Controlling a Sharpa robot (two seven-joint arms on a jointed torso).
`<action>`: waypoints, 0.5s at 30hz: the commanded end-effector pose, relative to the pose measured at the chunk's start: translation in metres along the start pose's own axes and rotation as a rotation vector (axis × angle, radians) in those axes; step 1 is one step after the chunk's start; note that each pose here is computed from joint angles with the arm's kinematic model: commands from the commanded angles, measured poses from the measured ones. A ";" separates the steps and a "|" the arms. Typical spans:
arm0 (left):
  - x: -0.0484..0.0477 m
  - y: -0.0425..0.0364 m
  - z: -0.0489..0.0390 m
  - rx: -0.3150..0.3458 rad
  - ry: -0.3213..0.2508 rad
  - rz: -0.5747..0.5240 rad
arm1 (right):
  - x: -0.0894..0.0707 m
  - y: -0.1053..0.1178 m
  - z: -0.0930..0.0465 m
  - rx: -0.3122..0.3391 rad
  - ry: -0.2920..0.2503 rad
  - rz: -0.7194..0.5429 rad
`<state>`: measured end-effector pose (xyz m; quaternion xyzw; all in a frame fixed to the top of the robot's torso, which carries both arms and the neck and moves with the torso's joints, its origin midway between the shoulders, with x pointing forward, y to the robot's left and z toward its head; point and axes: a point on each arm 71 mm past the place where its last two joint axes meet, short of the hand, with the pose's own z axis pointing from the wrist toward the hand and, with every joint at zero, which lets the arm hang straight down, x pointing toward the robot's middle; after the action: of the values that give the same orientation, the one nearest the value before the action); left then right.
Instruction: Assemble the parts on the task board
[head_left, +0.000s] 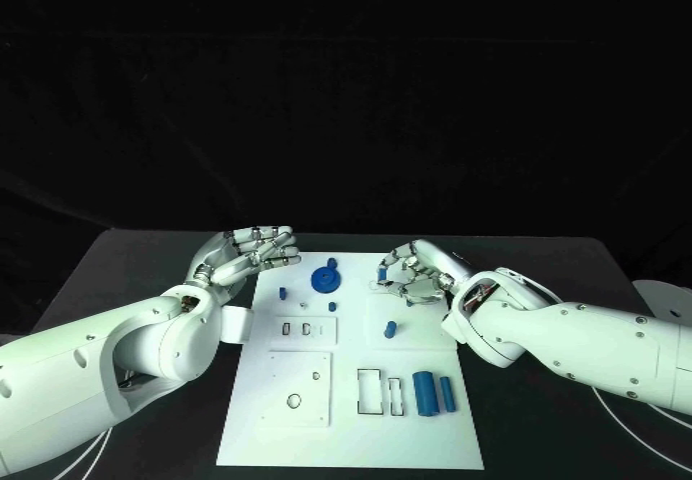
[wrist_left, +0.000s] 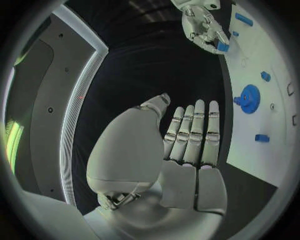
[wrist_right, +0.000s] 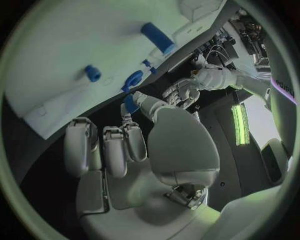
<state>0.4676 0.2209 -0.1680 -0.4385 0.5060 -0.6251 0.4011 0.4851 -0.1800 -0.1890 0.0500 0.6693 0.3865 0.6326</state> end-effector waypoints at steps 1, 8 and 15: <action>0.0022 0.0001 0.0018 0.005 0.014 -0.014 | 0.015 0.014 0.007 0.020 0.058 -0.028; 0.0027 0.0015 0.0042 0.006 0.011 -0.014 | 0.042 0.043 0.020 -0.034 0.127 -0.064; 0.0024 0.0022 0.0055 0.007 0.006 -0.012 | 0.067 0.062 0.028 -0.083 0.177 -0.115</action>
<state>0.4724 0.2187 -0.1705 -0.4408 0.5051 -0.6236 0.4021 0.4713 -0.0897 -0.2000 -0.0165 0.6956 0.4033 0.5943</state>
